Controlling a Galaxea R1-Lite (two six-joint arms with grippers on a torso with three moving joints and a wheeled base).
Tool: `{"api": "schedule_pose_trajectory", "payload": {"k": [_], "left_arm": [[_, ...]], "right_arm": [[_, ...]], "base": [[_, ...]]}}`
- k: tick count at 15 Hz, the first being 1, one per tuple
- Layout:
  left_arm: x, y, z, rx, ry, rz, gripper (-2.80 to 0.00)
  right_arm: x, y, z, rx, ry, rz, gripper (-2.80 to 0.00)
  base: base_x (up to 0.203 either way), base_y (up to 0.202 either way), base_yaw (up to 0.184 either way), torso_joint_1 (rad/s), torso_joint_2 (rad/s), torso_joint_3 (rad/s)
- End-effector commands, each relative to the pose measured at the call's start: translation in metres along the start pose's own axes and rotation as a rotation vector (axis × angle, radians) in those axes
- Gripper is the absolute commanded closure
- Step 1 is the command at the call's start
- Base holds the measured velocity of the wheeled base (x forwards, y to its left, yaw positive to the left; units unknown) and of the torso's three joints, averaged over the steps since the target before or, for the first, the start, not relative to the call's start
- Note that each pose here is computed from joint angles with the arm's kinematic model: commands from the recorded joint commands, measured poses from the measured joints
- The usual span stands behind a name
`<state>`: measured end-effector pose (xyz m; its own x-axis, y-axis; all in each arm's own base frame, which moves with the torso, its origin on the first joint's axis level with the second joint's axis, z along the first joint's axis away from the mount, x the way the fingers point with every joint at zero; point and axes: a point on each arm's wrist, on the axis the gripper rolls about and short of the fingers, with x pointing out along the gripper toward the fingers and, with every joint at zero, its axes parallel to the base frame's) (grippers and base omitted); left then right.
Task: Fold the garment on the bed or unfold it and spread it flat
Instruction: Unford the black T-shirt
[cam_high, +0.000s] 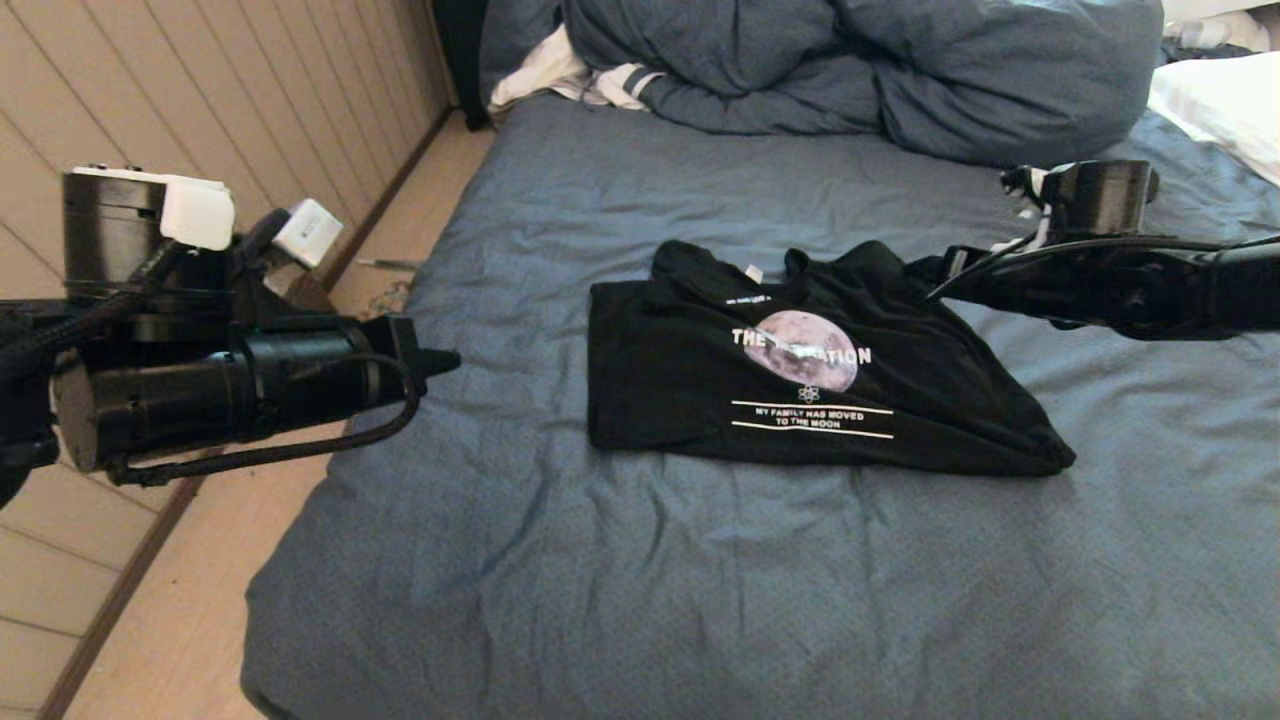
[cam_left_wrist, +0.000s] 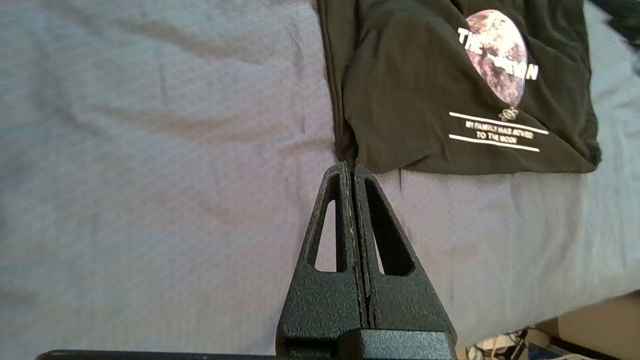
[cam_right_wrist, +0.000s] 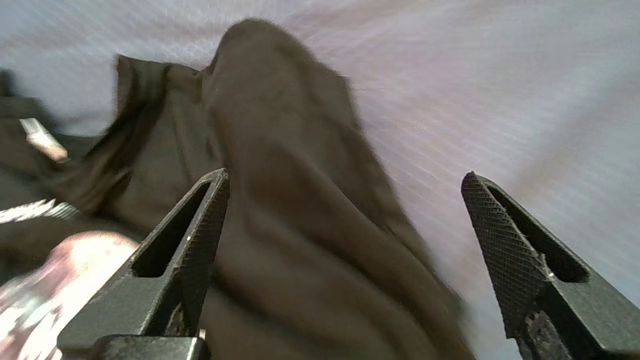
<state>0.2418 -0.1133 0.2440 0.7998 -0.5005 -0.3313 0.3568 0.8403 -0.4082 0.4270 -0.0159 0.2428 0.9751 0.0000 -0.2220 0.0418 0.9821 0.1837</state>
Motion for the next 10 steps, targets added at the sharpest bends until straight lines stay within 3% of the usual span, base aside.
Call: {"api": "schedule_pose_trajectory", "payload": {"k": [1, 3, 4, 7, 10], "left_arm": [[0.017, 0.002, -0.006, -0.003, 0.034, 0.008, 0.0], [0.019, 0.003, -0.007, -0.003, 0.042, 0.007, 0.0], [0.022, 0.002, -0.009, -0.001, 0.048, 0.007, 0.0], [0.023, 0.0, -0.011, 0.003, 0.053, 0.0, 0.0], [0.023, 0.0, -0.012, 0.004, 0.053, -0.001, 0.0]], "right_arm": [[0.045, -0.001, -0.028, -0.001, 0.059, 0.001, -2.8], [0.059, -0.002, -0.034, 0.0, 0.08, -0.002, -2.8], [0.066, -0.003, -0.038, 0.0, 0.086, -0.004, 0.0], [0.077, -0.004, -0.039, 0.001, 0.084, -0.005, 0.0], [0.07, -0.003, -0.023, 0.0, 0.039, -0.006, 0.0]], "base": [[0.0, 0.0, 0.0, 0.0, 0.0, 0.0], [0.0, 0.0, 0.0, 0.0, 0.0, 0.0], [0.0, 0.0, 0.0, 0.0, 0.0, 0.0], [0.0, 0.0, 0.0, 0.0, 0.0, 0.0], [0.0, 0.0, 0.0, 0.0, 0.0, 0.0]]}}
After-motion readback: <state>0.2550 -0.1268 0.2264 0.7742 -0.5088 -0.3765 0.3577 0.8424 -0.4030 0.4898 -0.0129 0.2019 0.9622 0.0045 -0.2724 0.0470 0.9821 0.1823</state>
